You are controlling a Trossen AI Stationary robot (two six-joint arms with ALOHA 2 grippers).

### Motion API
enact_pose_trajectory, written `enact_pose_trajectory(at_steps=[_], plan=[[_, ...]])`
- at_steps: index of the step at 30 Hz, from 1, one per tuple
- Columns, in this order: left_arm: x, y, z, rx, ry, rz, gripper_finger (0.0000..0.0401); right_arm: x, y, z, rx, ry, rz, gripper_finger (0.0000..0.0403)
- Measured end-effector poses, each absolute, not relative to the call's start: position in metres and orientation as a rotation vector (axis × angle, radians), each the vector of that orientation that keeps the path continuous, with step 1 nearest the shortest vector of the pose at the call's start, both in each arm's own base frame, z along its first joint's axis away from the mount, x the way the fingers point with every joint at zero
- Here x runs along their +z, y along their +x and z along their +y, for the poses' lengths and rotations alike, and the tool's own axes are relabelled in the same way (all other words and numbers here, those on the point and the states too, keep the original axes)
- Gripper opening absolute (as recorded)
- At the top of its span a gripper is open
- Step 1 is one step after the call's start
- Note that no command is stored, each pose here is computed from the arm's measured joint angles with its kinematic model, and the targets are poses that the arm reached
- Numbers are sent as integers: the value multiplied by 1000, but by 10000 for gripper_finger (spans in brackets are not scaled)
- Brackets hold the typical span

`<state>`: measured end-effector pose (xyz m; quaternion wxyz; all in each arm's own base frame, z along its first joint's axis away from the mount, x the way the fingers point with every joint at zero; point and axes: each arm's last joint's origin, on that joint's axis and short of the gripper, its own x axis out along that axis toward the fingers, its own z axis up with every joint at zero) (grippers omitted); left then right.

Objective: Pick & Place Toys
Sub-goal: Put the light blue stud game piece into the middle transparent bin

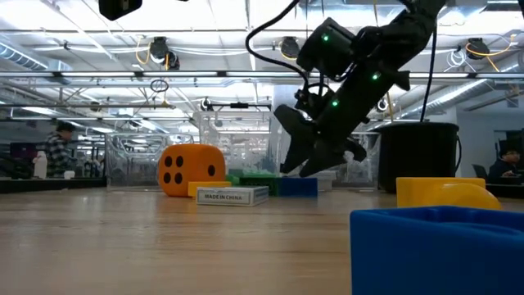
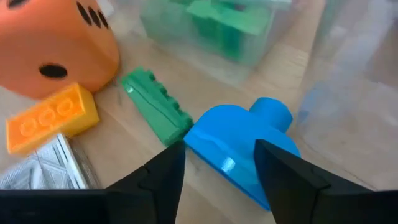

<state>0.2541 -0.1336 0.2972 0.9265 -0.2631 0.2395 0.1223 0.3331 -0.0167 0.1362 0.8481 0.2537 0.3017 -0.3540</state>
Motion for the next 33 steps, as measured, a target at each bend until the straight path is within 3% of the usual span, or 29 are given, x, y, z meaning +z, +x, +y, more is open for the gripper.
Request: enact_pose_trajectory(at_steps=[13,26,33], plan=[[297,254,-134,252,-540,492,161,135,335,-1,-620,545,682,160],[297,254,-133,249,-515,500,161,160,324,63,-382,552,683,142],[296,253,-133,247,-498,504,161,187,322,86,-177,268,569,139]])
